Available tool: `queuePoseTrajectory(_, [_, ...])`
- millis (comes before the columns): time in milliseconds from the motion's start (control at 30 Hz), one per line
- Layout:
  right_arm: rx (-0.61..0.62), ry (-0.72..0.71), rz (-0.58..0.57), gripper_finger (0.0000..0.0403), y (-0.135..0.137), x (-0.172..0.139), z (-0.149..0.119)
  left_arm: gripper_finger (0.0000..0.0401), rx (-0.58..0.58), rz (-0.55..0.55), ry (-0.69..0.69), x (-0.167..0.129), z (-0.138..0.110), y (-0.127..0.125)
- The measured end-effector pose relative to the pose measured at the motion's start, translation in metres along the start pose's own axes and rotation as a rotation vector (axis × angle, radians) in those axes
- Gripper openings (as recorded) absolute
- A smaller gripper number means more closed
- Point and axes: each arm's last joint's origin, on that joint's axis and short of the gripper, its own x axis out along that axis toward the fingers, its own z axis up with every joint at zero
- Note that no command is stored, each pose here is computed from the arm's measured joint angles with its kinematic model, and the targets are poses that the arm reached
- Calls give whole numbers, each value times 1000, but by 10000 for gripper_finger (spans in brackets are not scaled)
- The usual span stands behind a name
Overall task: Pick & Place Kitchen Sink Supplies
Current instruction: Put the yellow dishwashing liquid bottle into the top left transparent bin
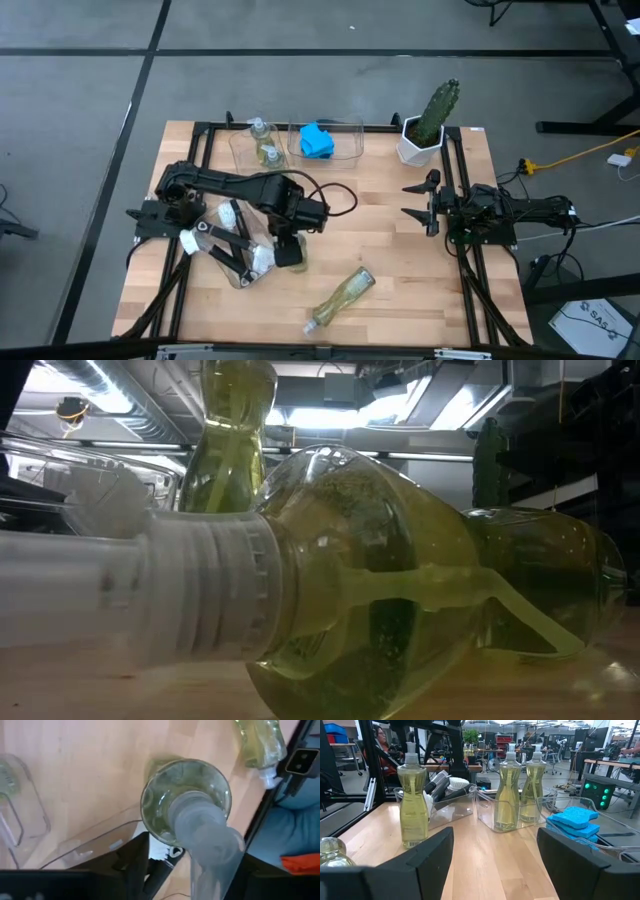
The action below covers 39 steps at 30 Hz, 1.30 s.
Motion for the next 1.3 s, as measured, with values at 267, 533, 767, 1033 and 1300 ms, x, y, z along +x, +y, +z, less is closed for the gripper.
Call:
queuePoseTrajectory(267, [0,-1,0,284,0,0,0,219,30,10,-62,-17,-18,-7])
queuePoseTrajectory(533, [0,0,0,284,0,0,0,221,64,89,-350,-64,-54,-10])
queuePoseTrajectory(767, [0,0,0,284,0,0,0,221,36,220,-514,-65,-90,-27])
queuePoseTrajectory(1033, [0,0,0,284,0,0,0,221,-63,218,-560,11,-131,-44])
queuePoseTrajectory(1300, [0,0,0,284,0,0,0,221,-70,276,-893,47,-159,-45])
